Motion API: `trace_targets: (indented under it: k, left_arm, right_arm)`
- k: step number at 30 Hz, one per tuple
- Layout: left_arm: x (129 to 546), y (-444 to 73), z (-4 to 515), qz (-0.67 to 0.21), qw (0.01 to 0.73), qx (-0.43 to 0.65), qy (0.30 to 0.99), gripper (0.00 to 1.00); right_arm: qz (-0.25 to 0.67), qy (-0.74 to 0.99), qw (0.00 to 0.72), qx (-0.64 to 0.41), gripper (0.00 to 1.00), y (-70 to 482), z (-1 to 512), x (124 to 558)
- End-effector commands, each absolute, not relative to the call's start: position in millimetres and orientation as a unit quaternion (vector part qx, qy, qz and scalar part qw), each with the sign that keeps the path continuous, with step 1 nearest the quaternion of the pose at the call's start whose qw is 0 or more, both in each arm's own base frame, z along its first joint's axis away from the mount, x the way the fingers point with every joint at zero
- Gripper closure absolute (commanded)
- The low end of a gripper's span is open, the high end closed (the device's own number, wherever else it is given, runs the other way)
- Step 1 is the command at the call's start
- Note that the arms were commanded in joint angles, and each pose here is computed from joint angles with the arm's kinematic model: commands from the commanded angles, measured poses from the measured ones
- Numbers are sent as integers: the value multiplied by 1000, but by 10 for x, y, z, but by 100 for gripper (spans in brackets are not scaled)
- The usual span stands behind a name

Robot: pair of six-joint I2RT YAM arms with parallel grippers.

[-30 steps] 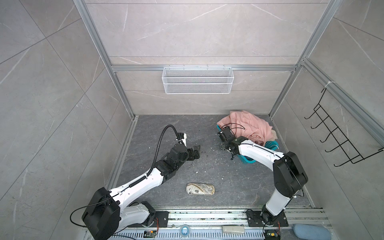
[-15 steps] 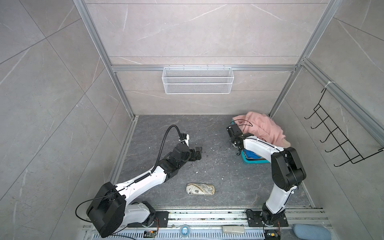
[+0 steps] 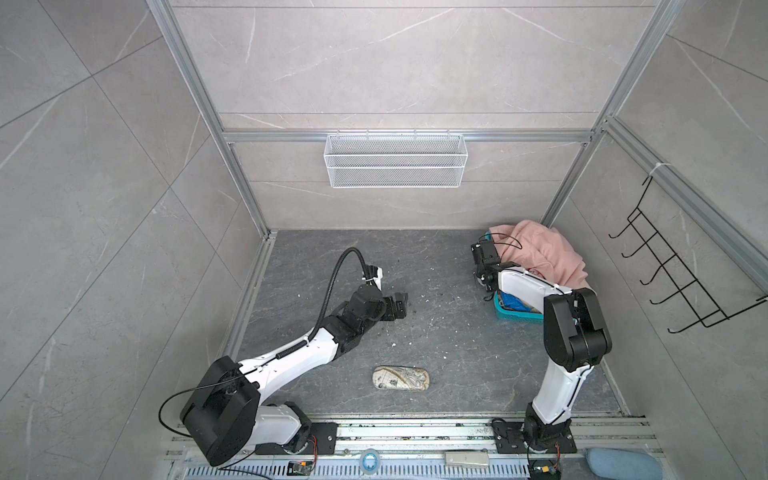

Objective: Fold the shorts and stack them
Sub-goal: 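Grasp the pink shorts with the right gripper and lift them from the basket, then drop the pink shorts onto the table in front of the left gripper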

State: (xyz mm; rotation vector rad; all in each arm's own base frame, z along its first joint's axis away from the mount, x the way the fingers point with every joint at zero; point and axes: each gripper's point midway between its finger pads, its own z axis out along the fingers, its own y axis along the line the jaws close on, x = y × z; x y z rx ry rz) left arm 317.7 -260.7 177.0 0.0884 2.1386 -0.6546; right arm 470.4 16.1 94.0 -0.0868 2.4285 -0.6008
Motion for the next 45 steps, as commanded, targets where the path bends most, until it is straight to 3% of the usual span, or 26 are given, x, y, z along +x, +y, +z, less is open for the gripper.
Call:
trace_targets:
  k: [1, 4, 9, 16, 24, 28, 31, 36, 40, 45]
  left_arm:
    - [3241, -2689, 2007, -280, 455, 33, 844, 0]
    - [3253, -2701, 2024, -281, 456, 33, 844, 0]
    - [3251, -2778, 2061, -286, 456, 40, 842, 0]
    - [3210, -2923, 2149, -288, 462, 60, 837, 0]
    - [3140, -3127, 2208, -274, 467, 102, 834, 0]
    - [3134, -3144, 2166, -268, 465, 106, 837, 0]
    - [3148, -3152, 2141, -265, 464, 108, 838, 0]
    - [3168, -3179, 2117, -264, 461, 106, 841, 0]
    - [3180, -3170, 2155, -265, 465, 101, 839, 0]
    - [3223, -3011, 2441, -227, 503, 106, 827, 0]
  right_arm:
    - [-206, 920, 332, -27, 59, 234, 938, 4747]
    - [-177, 922, 344, -15, 41, 288, 1042, 4675]
    - [-111, 911, 397, 30, 1, 354, 1560, 4421]
    - [-66, 888, 429, 152, 1, 9, 2071, 4058]
    - [5, 890, 359, 281, 2, -552, 1685, 4214]
    - [-4, 887, 349, 301, 23, -671, 1537, 4254]
    - [-14, 888, 344, 306, 52, -718, 1464, 4260]
    - [-12, 880, 360, 310, 91, -738, 1556, 4219]
    - [0, 866, 393, 308, 98, -723, 1910, 4190]
    - [92, 833, 479, 262, 100, -308, 2888, 4238]
